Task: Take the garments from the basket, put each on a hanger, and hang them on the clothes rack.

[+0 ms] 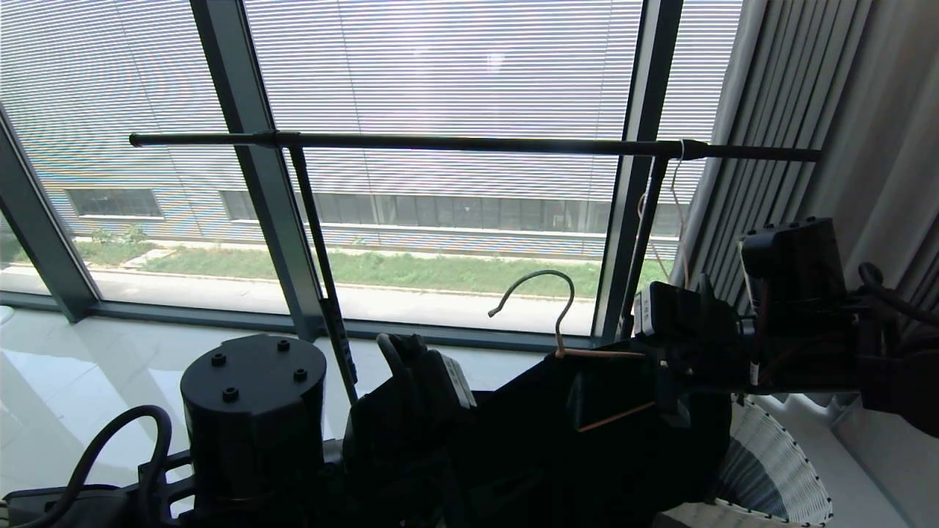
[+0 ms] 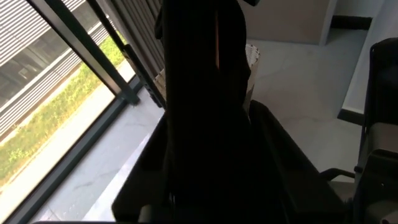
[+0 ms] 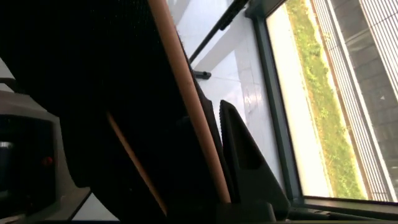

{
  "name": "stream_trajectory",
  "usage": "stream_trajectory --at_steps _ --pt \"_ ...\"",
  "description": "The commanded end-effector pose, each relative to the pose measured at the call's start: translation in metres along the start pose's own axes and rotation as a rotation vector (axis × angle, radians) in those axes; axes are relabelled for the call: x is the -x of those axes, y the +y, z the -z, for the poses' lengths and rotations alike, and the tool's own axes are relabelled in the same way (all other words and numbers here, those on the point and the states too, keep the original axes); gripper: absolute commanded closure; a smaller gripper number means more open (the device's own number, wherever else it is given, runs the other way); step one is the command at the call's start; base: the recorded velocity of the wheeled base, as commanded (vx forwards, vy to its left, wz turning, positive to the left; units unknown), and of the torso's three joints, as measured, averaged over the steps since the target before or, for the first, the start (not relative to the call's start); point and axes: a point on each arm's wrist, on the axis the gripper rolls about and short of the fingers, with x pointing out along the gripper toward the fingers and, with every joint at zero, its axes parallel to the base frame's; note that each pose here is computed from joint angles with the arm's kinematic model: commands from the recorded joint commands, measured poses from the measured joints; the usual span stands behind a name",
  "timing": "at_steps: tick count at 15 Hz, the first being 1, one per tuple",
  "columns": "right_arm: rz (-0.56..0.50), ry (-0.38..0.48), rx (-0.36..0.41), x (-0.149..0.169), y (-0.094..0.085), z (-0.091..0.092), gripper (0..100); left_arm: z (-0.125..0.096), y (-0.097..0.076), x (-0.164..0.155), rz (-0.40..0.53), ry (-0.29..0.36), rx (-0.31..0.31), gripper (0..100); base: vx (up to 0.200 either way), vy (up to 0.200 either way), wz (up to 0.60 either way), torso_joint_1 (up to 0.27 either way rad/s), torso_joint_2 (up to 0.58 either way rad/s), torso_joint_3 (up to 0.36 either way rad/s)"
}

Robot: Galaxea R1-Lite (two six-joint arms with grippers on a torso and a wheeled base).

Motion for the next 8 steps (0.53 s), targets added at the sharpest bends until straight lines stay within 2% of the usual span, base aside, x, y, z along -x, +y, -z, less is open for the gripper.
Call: stream_trajectory --at_steps 1,3,4,5,7,8 --pt "0.049 -0.002 0.032 0.011 0.004 0.012 100 0.006 0.01 0.003 -0.07 0.032 0.017 0 0.0 0.0 0.0 0.0 0.0 0.0" --pt "0.127 -0.019 0.063 0.018 -0.006 0.018 100 0.016 0.017 0.015 -0.12 0.057 0.036 0 0.0 0.0 0.0 0.0 0.0 0.0" --pt "0.13 -0.019 0.063 0.018 -0.006 0.018 100 0.016 0.017 0.016 -0.123 0.057 0.036 0 0.0 0.0 0.0 0.0 0.0 0.0" --pt "0.178 -0.024 0.078 0.024 -0.014 0.021 100 0.03 0.026 0.028 -0.191 0.076 0.058 0 0.0 0.0 0.0 0.0 0.0 0.0" --pt "0.204 -0.023 0.076 0.029 -0.019 0.024 100 0.048 0.037 0.044 -0.285 0.089 0.081 0 0.0 0.0 0.0 0.0 0.0 0.0" --pt "0.212 -0.021 0.075 0.03 -0.021 0.024 100 0.055 0.038 0.049 -0.305 0.105 0.093 0 0.0 0.0 0.0 0.0 0.0 0.0"
